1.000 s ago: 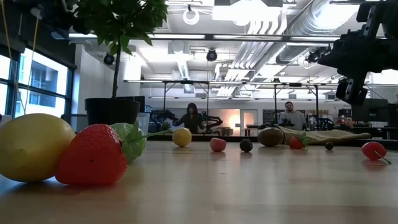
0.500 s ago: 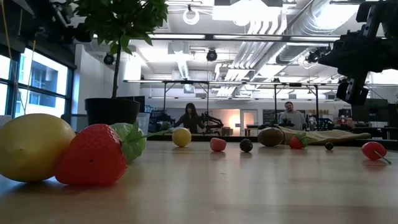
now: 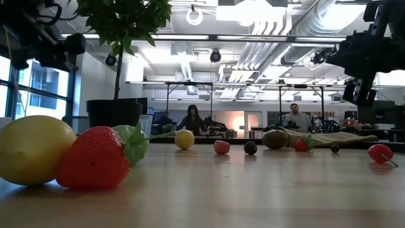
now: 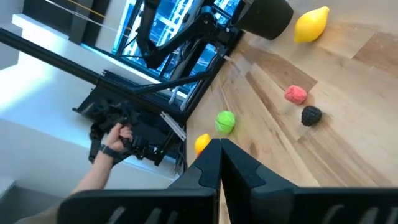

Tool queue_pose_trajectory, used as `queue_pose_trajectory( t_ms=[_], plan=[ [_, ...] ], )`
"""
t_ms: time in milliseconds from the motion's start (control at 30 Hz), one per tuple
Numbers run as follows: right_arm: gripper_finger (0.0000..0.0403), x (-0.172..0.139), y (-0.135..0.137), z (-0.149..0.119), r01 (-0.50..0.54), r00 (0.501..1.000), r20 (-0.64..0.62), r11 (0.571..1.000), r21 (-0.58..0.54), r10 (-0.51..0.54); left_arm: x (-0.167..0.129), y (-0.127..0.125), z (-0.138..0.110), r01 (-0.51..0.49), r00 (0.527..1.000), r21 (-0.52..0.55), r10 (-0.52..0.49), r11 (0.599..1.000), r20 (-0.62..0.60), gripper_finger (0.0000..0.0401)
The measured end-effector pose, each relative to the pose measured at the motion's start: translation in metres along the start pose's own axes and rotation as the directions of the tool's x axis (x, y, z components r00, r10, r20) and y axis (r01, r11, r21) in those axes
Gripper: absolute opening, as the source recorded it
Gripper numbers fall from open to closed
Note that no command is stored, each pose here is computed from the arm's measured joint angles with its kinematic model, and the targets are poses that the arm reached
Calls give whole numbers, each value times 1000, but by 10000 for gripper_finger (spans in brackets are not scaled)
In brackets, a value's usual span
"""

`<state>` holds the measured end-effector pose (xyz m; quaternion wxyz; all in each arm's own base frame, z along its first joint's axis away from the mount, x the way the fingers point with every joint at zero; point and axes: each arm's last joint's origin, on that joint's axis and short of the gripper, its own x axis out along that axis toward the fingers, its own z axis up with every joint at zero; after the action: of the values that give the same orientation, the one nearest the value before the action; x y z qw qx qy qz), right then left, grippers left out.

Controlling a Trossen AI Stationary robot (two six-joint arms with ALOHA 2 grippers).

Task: Pick and placing Produce into tupperware
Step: Move the transparent bin to the top center of the table

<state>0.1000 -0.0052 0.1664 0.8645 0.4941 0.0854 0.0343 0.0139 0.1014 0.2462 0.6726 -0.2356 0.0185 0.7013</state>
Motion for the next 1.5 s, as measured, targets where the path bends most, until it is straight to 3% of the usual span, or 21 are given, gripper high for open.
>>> queue_pose_trajectory(
  t_ms=[567, 800, 1033, 1300, 1500],
  plan=[
    [0, 0, 0, 1, 10, 1000, 17, 999, 35, -11, 32, 7, -48, -92, 968, 89, 110, 992, -226, 0],
    [0, 0, 0, 1, 14, 1000, 25, 999, 36, -15, 40, -4, -64, -137, 947, 165, 178, 977, -266, 0],
    [0, 0, 0, 1, 14, 1000, 25, 999, 52, -15, 54, -23, -77, -128, 941, 185, 178, 974, -289, 0],
    [0, 0, 0, 1, 12, 1000, 21, 998, 59, -13, 70, -30, -99, -154, 893, 274, 253, 949, -373, 0],
    [0, 0, 0, 0, 5, 1000, 10, 998, 59, -5, 78, -34, -99, -174, 877, 309, 290, 935, -384, 0]
  ],
)
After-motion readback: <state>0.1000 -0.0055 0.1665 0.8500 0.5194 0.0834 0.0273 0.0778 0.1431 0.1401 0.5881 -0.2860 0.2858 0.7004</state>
